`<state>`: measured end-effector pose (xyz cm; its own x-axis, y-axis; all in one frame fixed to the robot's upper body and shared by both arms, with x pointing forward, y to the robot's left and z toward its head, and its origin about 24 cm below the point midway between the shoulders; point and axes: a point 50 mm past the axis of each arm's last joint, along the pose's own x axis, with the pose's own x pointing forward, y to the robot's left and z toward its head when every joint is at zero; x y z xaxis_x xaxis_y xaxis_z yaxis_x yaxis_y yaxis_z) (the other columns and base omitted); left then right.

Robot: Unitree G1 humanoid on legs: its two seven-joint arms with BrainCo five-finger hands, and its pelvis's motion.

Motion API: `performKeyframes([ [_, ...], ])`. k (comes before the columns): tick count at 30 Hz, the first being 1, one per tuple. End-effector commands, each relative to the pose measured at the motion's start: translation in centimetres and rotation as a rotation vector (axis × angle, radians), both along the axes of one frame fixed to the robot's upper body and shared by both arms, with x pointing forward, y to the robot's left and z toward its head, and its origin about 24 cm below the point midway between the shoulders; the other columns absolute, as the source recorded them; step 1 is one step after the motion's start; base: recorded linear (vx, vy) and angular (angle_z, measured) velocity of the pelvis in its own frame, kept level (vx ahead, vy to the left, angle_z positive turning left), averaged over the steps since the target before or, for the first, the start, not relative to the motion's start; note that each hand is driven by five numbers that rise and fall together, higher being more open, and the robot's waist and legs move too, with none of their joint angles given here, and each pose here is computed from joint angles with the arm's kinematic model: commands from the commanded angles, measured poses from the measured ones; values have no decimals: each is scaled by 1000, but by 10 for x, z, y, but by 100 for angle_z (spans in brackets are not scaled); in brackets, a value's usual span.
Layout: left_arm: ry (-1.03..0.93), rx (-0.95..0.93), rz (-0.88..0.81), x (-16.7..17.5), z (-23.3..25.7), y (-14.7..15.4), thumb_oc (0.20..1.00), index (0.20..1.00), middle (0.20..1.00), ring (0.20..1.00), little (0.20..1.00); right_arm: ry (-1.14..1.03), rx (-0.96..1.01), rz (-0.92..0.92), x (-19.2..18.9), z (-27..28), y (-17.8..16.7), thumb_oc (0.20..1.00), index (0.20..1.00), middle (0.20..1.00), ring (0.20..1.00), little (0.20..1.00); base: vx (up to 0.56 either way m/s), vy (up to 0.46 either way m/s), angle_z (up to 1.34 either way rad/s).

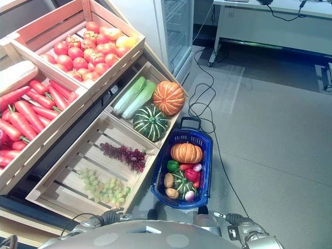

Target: Pick up fruits and vegetables into the basket

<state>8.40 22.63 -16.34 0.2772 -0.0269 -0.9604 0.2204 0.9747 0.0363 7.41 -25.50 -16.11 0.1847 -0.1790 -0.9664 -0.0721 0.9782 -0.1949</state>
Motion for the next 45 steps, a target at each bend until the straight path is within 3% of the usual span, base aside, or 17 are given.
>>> performKeyframes([
  [1,-14,18,3,18,3,1,1000,1000,1000,1000,1000,-20,-12,-4,14,3,-2,1000,1000,1000,1000,1000,0,0,0],
  [37,-10,33,50,12,2,6,1000,1000,1000,1000,1000,-32,-26,-26,17,6,-9,1000,1000,1000,1000,1000,1,0,0],
  [45,-97,34,96,37,9,7,1000,1000,1000,1000,1000,-103,-36,-29,41,12,-9,1000,1000,1000,1000,1000,-83,-12,-1],
])
